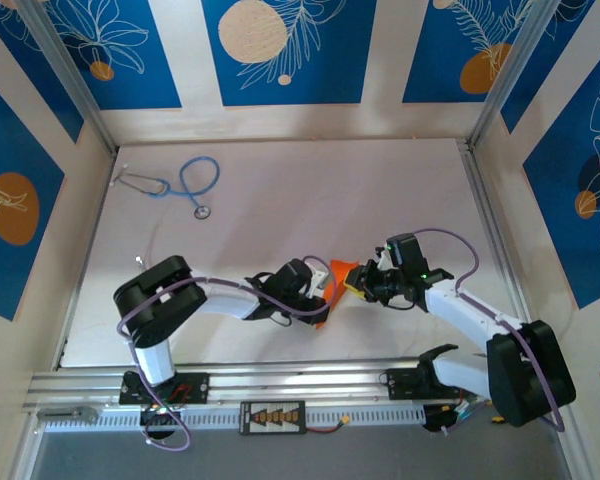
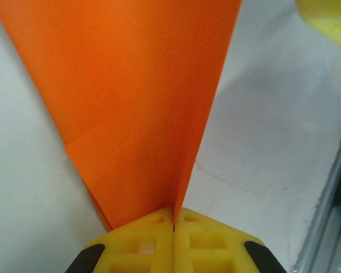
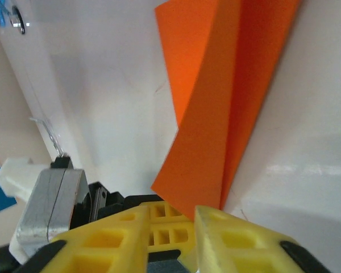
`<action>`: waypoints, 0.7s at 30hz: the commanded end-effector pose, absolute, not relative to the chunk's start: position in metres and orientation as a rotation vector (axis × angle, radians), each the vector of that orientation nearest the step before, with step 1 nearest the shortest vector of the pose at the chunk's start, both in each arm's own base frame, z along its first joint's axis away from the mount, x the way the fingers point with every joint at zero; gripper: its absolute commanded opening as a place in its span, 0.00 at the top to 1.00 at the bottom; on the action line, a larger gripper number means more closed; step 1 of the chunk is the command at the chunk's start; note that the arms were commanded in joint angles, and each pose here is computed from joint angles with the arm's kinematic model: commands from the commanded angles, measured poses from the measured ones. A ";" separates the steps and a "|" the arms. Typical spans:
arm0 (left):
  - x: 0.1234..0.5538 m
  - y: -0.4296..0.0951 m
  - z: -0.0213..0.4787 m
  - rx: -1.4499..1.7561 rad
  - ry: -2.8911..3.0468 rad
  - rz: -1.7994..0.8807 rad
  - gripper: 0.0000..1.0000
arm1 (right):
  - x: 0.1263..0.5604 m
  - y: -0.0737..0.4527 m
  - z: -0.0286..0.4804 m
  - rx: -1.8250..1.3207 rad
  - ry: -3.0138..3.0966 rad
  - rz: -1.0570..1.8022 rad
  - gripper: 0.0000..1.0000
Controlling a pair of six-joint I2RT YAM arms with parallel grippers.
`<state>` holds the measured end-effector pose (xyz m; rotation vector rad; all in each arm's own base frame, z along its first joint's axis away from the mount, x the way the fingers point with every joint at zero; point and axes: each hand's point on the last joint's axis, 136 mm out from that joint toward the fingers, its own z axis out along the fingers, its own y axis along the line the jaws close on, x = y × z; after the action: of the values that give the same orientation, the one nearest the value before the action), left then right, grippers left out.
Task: Fold a paper plane with a square sheet of paper (pick it up from the middle)
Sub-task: Fold the wing for the fifth time at the center of the table.
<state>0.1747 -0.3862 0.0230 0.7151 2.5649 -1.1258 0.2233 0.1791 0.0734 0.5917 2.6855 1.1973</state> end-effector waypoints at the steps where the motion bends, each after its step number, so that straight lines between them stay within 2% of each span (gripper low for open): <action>1: 0.166 -0.388 0.015 0.658 2.623 -1.264 0.96 | 0.219 0.186 0.073 0.510 2.699 1.259 0.82; 7: 0.172 -0.387 0.014 0.516 2.655 -1.370 0.98 | 0.220 0.192 0.068 0.439 2.704 1.273 0.94; 21: 0.175 -0.381 0.006 0.349 2.686 -1.468 1.00 | 0.238 0.212 0.050 0.388 2.717 1.350 0.98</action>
<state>0.1790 -0.3897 0.0262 0.4120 2.6163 -1.4929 0.2298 0.2029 0.0427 0.4535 2.7514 1.2948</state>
